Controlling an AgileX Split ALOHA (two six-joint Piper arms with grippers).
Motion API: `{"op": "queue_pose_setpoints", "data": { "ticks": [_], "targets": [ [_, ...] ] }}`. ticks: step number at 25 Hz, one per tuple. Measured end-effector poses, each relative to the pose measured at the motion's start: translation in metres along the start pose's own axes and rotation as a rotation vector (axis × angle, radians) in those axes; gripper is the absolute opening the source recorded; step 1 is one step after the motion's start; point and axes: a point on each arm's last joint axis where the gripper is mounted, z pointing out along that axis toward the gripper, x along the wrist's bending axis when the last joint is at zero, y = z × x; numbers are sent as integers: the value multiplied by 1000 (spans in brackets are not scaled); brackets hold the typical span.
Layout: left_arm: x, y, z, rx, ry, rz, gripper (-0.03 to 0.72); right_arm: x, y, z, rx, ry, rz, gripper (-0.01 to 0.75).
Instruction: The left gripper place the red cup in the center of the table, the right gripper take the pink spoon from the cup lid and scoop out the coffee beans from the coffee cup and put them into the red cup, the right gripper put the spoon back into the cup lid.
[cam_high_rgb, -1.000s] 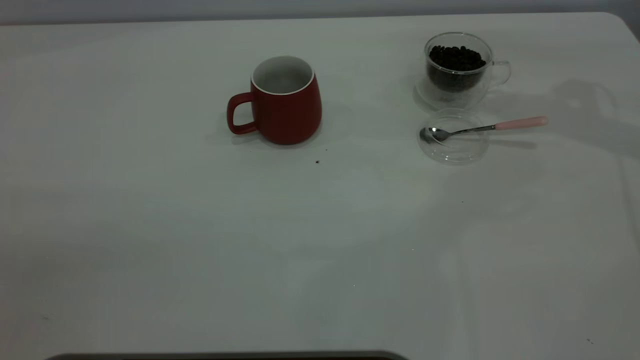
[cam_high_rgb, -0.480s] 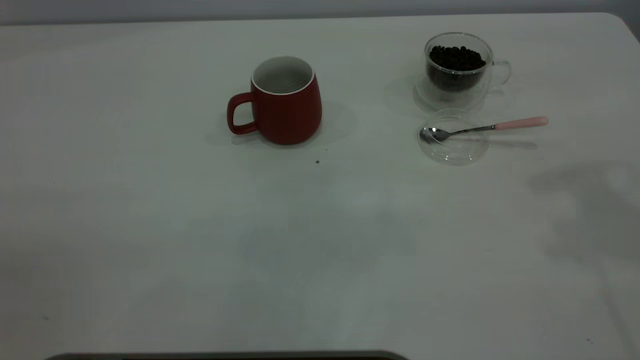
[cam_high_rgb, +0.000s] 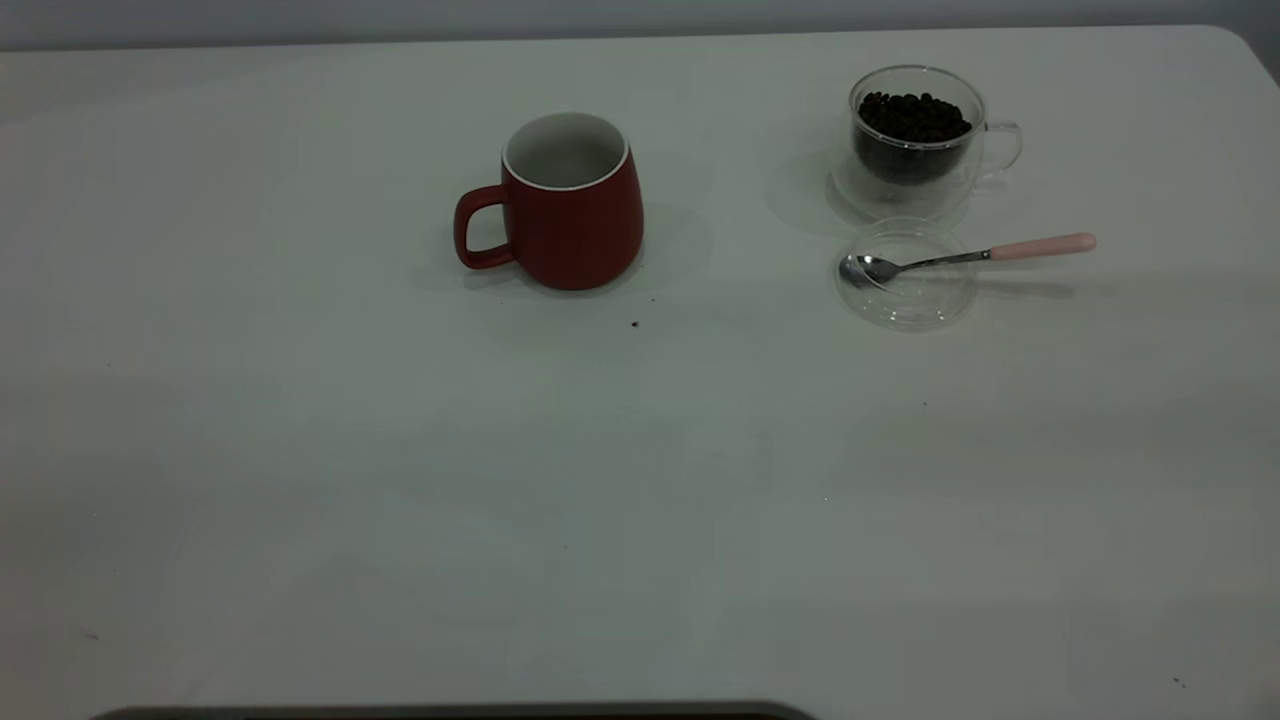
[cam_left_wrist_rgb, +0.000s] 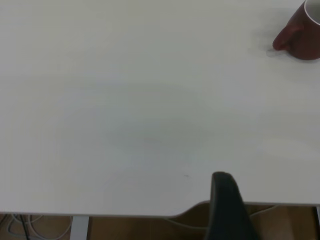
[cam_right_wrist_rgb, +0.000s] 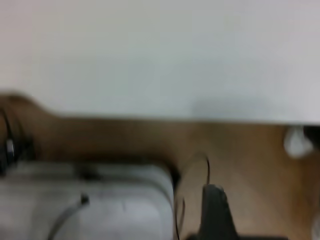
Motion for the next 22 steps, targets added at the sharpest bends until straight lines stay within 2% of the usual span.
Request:
{"op": "queue_pose_setpoints", "data": {
  "ticks": [3,11,22],
  "targets": [
    [0,0,0,0,0,0,493,1,-8,-10,-92,-1,22,544],
    [0,0,0,0,0,0,493,2,-24,-25,-236,1,16,542],
    [0,0,0,0,0,0,493,5,-63,-50,-535,3,-10,540]
  ]
}}
